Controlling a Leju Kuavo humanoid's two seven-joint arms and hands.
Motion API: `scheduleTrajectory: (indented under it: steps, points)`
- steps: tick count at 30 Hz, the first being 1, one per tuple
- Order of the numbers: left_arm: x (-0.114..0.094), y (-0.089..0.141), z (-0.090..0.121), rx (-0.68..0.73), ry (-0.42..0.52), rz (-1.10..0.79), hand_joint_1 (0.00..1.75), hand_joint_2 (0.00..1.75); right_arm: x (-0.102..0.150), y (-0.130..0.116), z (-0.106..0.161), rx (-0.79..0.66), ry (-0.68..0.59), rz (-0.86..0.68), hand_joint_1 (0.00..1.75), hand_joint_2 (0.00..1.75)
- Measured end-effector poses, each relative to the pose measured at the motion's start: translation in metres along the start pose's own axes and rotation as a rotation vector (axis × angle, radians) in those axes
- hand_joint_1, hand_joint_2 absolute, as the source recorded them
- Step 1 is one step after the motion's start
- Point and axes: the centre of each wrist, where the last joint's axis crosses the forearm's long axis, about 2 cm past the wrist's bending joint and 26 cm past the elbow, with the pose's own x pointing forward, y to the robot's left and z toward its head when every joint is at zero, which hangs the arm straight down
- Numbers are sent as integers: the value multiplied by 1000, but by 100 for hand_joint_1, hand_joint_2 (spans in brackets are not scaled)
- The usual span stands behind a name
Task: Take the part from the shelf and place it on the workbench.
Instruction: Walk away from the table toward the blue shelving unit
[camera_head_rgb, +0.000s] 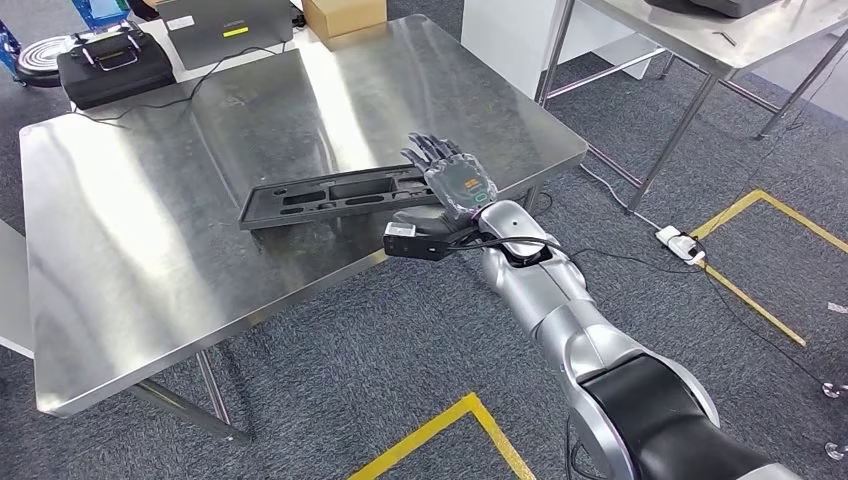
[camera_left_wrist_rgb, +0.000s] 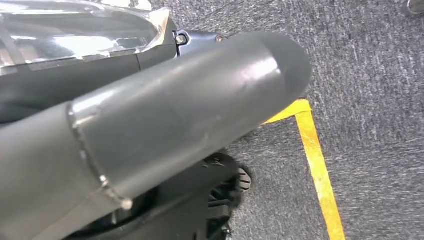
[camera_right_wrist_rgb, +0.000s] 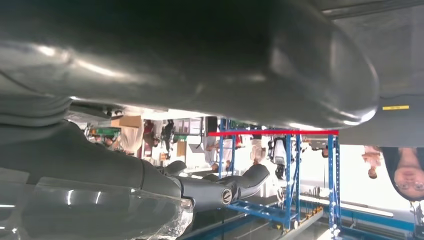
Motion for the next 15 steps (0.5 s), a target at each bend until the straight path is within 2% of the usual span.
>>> scheduleTrajectory:
  steps: [8, 12, 15]
  points:
    - [3, 0, -1, -5, -10, 6, 0, 0, 6, 5, -2, -1, 2, -9, 0, 0]
    - [0, 0, 0, -53, -70, 17, 0, 0, 6, 12, 2, 16, 31, 2, 0, 0]
    - [-1, 1, 0, -67, -98, 23, 0, 0, 9, 8, -3, 11, 30, 7, 0, 0]
